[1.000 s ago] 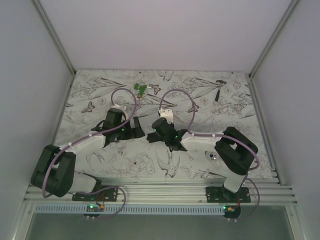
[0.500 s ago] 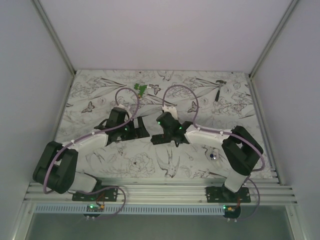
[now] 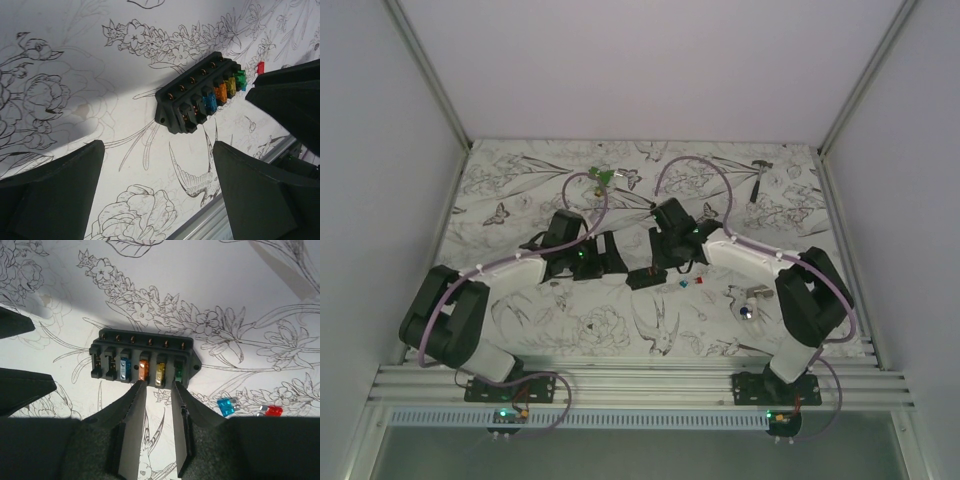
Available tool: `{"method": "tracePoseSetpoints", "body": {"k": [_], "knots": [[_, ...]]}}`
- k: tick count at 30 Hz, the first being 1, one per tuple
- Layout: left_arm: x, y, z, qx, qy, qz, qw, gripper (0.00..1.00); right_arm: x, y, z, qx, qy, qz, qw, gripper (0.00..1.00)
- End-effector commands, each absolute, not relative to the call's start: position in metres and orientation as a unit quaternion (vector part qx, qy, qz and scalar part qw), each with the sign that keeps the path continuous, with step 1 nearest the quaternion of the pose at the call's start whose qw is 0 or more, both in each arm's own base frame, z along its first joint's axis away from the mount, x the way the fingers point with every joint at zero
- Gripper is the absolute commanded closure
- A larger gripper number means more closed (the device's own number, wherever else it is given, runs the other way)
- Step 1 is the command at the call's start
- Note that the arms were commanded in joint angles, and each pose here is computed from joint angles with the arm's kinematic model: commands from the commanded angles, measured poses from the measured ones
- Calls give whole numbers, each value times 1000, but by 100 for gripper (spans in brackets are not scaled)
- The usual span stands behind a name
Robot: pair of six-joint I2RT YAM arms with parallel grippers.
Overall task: Snap on the fuse box
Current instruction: Install the fuse at the fuse box base.
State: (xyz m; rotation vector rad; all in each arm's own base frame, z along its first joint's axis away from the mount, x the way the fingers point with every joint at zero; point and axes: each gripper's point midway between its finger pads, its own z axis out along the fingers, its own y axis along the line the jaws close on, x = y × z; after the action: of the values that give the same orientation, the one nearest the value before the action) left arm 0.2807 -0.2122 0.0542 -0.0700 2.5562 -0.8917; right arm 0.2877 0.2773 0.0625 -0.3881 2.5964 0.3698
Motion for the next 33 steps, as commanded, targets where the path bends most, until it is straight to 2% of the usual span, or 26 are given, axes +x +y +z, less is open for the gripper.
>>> {"method": "tracePoseSetpoints", "body": {"k": [1,8,21,33], "knots": [[279,-226,58,-18,918,-342,197,8,298,270,85,-136,946,161,248,68],[280,-239,54,-10,919,-352,177,21,303,262,78,-132,949,169,233,79],[281,-250,46,-7,922,-356,153,38,303,263,55,-140,953,169,208,84],[283,-252,37,-9,927,-348,141,47,293,260,38,-147,960,162,176,94]]}}
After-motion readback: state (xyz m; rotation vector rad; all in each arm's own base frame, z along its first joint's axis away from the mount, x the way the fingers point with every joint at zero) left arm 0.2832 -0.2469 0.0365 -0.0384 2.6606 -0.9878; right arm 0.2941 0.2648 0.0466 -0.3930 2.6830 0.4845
